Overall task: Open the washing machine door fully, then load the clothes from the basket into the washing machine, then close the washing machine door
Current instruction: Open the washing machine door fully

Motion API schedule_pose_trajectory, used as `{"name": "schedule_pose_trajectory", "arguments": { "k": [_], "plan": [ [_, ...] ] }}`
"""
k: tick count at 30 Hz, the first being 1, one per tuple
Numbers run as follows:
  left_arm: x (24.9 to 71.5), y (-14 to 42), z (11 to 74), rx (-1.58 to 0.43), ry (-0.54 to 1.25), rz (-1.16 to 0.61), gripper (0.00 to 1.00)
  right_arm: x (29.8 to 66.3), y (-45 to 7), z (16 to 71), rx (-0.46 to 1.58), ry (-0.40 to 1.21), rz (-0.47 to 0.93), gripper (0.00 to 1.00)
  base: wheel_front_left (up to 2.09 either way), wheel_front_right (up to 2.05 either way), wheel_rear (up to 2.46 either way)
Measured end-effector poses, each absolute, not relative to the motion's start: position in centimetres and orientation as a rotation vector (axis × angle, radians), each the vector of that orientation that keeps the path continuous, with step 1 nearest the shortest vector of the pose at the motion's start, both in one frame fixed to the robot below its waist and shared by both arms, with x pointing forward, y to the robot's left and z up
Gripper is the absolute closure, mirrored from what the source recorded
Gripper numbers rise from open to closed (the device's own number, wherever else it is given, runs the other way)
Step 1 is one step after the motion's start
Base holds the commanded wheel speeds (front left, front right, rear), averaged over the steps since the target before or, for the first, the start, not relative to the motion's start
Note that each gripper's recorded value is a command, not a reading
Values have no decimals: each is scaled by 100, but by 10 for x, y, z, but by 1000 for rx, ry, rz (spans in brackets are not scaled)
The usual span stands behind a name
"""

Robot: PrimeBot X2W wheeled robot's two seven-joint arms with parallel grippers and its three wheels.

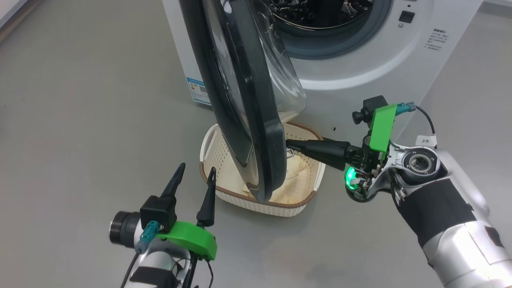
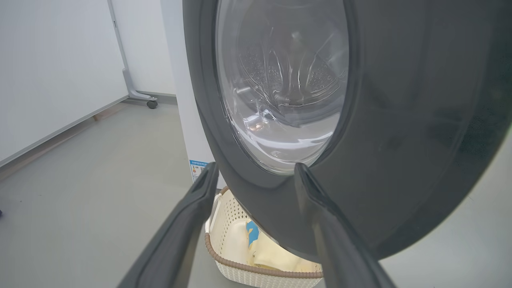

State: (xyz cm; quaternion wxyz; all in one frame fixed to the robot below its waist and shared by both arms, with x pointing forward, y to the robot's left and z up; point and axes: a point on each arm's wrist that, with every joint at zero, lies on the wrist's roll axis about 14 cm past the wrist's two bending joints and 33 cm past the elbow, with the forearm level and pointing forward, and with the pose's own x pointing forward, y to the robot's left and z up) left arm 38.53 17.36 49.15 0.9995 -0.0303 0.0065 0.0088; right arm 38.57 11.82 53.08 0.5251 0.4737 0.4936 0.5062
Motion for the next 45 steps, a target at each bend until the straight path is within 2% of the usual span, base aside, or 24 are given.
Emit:
{"name": "schedule_pose_trajectory", "arguments": {
  "k": [10,16,22,28,29,30,31,32,33,34,38,45],
  "plan": [
    [380,181,495,-58,5,40,0,366,140,533,1136,1215,1245,100,0,0,0],
    [377,180,490,-62,19,41,0,370,141,533,1175,1186,1204,100,0,0,0],
    [378,179,491,-64,13,37,0,407,129,531,1258,1009,1016,100,0,0,0],
    [380,176,493,-70,8,30,0,454,90,541,1376,757,800,100,0,0,0],
    [382,177,494,-73,4,32,0,467,72,545,1346,659,745,100,0,0,0],
    [382,177,494,-74,3,32,0,472,62,546,1328,614,715,93,0,0,0],
    [383,176,495,-74,2,30,0,477,50,546,1307,573,684,70,0,0,0],
    [383,175,495,-75,1,27,0,480,38,543,1292,534,646,41,0,0,0],
    [383,174,496,-75,-1,24,0,482,27,541,1280,504,611,7,0,0,0],
    [383,174,496,-76,-2,23,0,482,18,538,1274,482,586,0,0,0,0],
    [383,173,497,-82,-5,22,0,480,-15,527,1201,384,482,0,0,0,0],
    [379,164,487,-82,21,-3,0,480,-78,526,915,163,340,0,0,0,0]
  ]
}}
